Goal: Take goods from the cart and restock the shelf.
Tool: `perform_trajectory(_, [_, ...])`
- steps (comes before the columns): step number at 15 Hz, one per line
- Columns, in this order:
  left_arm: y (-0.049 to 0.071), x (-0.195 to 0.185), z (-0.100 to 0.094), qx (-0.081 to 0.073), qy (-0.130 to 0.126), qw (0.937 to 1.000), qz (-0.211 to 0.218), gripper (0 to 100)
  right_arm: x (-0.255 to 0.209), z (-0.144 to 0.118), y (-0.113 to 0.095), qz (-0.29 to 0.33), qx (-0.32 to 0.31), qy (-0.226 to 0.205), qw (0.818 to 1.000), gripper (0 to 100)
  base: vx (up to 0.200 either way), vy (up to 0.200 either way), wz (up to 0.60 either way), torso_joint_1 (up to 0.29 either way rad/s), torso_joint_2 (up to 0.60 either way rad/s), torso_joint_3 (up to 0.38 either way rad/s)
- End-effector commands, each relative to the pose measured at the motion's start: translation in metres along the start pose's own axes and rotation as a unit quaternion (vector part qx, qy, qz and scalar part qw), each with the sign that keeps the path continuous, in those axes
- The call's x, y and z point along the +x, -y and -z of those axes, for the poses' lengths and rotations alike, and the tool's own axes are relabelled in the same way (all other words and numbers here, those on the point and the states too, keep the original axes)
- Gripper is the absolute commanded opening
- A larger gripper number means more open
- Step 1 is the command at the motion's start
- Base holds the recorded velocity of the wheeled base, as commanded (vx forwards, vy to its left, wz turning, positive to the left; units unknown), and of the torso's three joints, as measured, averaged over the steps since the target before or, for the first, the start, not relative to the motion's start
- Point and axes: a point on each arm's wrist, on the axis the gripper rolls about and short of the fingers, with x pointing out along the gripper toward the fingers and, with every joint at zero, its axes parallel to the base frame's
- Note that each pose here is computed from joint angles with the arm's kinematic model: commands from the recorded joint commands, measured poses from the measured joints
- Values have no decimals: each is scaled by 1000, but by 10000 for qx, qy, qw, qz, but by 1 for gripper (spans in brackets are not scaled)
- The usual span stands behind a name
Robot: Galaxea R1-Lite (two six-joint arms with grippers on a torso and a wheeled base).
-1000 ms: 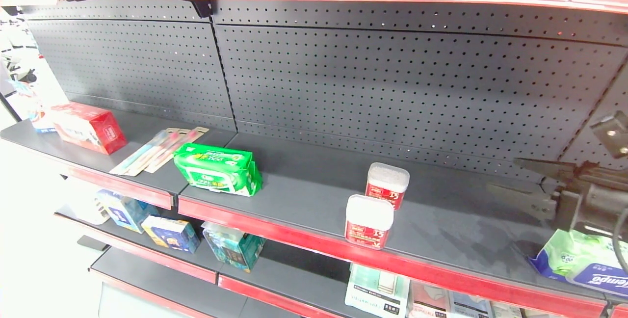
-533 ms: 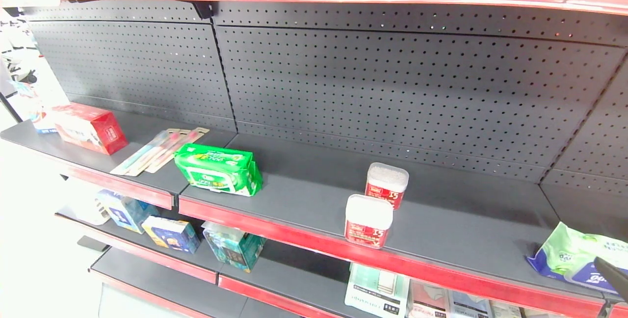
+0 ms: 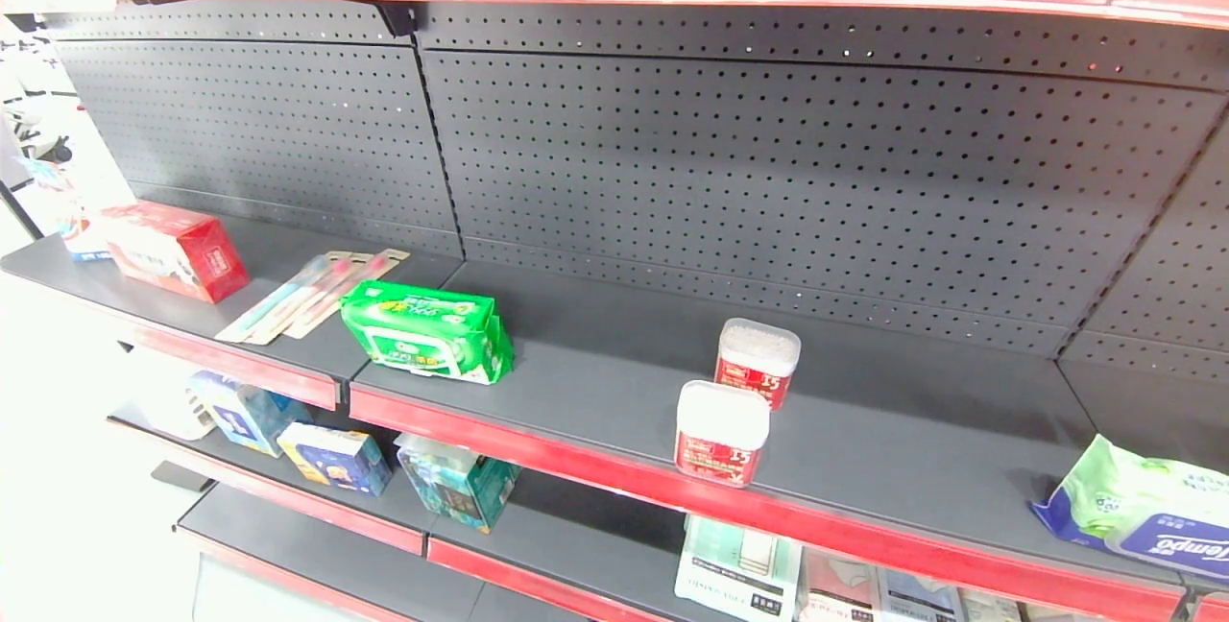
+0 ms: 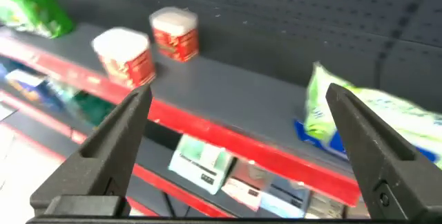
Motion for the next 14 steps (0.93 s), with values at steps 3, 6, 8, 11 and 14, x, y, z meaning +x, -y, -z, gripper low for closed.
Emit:
perform_trajectory(3, [0,0,0,4,-4,10000,-3,100,-10,30,3,1040,-4,82,9945,100,0,0,0,0,0,0])
perform_trajectory(6, [0,0,0,11,-4,10000,-3,100,-11,35,3,1087,213,-112,9938,100,0,0,0,0,0,0])
perform_trajectory(8, [0,0,0,4,-4,10000,4,100,-15,36,2,810,183,183,9964,100,0,0,0,0,0,0])
perform_trajectory(11, [0,0,0,11,-4,10000,-3,100,-15,36,2,841,154,173,9962,100,0,0,0,0,0,0])
perform_trajectory(14, [0,0,0,11,-4,10000,4,100,-15,36,2,841,176,182,9961,100,0,0,0,0,0,0])
